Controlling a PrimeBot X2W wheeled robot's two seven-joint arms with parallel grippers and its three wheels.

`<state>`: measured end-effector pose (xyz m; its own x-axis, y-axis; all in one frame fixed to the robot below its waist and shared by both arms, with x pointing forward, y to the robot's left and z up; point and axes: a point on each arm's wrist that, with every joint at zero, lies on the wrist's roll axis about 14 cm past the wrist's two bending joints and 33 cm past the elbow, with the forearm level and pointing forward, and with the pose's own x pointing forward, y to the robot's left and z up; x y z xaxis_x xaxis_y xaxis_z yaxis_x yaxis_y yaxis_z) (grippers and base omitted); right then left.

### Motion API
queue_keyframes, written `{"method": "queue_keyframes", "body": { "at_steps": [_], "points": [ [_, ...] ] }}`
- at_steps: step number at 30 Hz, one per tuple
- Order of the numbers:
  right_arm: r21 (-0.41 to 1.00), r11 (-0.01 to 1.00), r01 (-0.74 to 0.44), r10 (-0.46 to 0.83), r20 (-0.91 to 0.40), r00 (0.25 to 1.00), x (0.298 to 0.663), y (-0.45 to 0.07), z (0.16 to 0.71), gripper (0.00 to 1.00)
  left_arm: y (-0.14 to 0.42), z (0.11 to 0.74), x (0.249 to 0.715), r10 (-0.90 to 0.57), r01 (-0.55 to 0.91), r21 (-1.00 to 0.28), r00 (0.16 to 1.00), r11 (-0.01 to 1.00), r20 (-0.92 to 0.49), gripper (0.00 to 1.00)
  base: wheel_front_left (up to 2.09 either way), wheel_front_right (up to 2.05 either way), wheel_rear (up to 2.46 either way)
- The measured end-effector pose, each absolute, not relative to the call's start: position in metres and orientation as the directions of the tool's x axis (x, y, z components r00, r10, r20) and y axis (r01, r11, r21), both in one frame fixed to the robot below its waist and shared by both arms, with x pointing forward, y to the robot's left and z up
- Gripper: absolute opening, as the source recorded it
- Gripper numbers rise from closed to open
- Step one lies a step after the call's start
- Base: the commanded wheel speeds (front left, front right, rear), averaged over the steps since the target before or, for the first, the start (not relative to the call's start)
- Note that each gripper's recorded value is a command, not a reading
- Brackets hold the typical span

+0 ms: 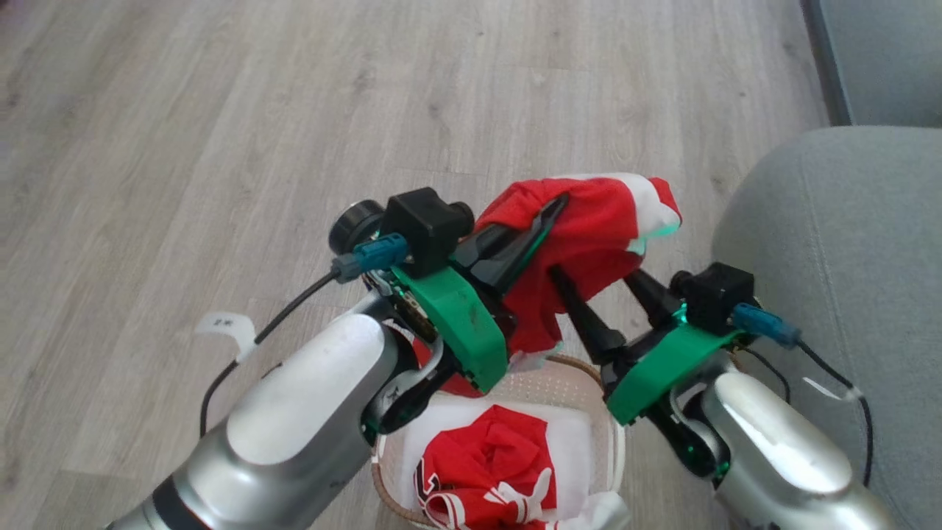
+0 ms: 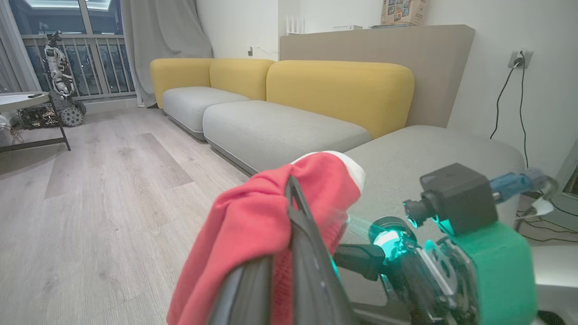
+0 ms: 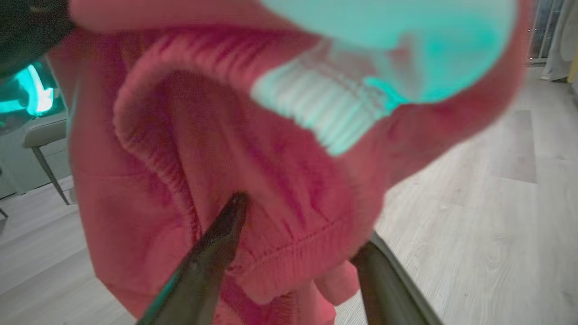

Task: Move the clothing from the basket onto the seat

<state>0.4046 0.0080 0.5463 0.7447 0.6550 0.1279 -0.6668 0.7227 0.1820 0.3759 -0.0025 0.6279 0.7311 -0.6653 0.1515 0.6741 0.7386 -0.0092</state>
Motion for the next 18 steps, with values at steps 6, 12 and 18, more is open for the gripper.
{"method": "queue_keyframes", "body": {
  "at_steps": [6, 12, 18],
  "points": [
    [0.171, 0.684, -0.709, 0.704, 0.097, 0.703, 0.404, 0.024, 0.543, 1.00, 0.000, 0.631, 0.370, -0.661, 0.670, -0.004, 0.734, 0.742, 0.155, 0.00, 0.00, 0.00, 0.00],
    [0.171, 0.669, -0.724, 0.716, 0.116, 0.689, 0.406, 0.031, 0.550, 0.00, -0.001, 0.630, 0.367, -0.665, 0.673, -0.003, 0.732, 0.740, 0.151, 0.00, 0.00, 0.00, 0.00],
    [0.169, 0.679, -0.715, 0.693, 0.173, 0.700, 0.412, 0.025, 0.568, 0.00, -0.001, 0.628, 0.370, -0.662, 0.670, -0.009, 0.735, 0.742, 0.146, 0.00, 0.00, 0.00, 0.00]
  ]
}}
